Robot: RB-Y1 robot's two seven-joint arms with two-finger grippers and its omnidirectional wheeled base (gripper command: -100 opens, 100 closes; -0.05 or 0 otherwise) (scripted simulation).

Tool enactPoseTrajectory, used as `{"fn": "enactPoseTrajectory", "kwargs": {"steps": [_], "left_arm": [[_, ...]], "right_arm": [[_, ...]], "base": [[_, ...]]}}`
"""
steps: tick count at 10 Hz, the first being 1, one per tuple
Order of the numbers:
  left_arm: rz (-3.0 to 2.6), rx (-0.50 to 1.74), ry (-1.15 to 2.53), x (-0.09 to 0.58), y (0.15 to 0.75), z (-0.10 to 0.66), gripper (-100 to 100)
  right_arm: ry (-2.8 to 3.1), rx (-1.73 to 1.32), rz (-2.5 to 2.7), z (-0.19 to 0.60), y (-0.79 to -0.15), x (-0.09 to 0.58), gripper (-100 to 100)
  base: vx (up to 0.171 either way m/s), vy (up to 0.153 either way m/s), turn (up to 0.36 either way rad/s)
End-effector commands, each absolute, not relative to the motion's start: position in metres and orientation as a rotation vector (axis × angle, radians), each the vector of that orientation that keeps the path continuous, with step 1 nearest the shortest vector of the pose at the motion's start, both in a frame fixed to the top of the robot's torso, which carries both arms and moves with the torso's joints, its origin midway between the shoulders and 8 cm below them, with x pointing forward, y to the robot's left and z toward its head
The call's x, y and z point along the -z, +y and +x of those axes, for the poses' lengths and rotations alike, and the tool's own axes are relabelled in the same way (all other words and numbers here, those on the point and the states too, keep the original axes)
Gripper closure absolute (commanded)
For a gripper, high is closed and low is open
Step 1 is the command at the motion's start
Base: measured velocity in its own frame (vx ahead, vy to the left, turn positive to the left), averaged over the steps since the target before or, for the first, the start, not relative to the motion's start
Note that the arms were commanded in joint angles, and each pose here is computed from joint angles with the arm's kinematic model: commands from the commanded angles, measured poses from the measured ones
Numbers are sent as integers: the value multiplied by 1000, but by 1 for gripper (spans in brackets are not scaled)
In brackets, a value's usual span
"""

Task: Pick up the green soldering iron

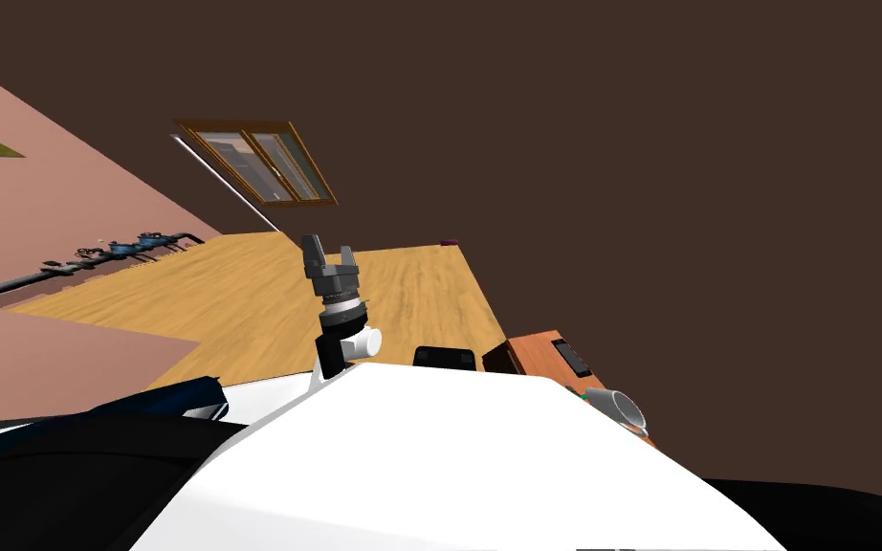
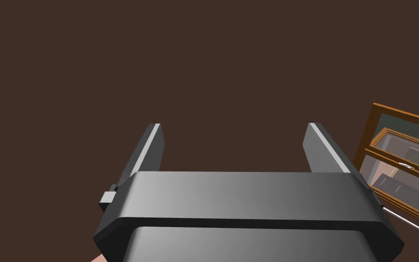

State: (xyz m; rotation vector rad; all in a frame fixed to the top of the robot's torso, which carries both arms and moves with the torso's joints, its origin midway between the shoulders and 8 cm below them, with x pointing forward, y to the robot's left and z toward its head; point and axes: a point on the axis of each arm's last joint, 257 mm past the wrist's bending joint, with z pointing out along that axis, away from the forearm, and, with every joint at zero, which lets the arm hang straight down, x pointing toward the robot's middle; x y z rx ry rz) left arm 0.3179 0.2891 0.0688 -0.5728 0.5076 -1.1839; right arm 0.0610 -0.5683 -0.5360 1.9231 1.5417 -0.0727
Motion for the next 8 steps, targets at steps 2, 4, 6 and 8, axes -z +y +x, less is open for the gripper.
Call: {"fn": "enactPoseTrajectory", "kwargs": {"steps": [2,4,6,8], "left_arm": [[-573,1184,508,-69,289,318,0],[-573,1184,508,-69,289,318,0],[-573,1184,508,-69,289,318,0],[-573,1184,508,-69,289,318,0]], "right_arm": [[1570,165,1985,25,-571,548,-100],[1600,271,2056,-19,-577,558,-100],[1612,317,2087,-38,-579,561,-100],[1635,397,2143,-72,-581,566,-100]], "base": [[24,-3,264],[31,1,219],[26,-4,122],[39,-3,223]]}}
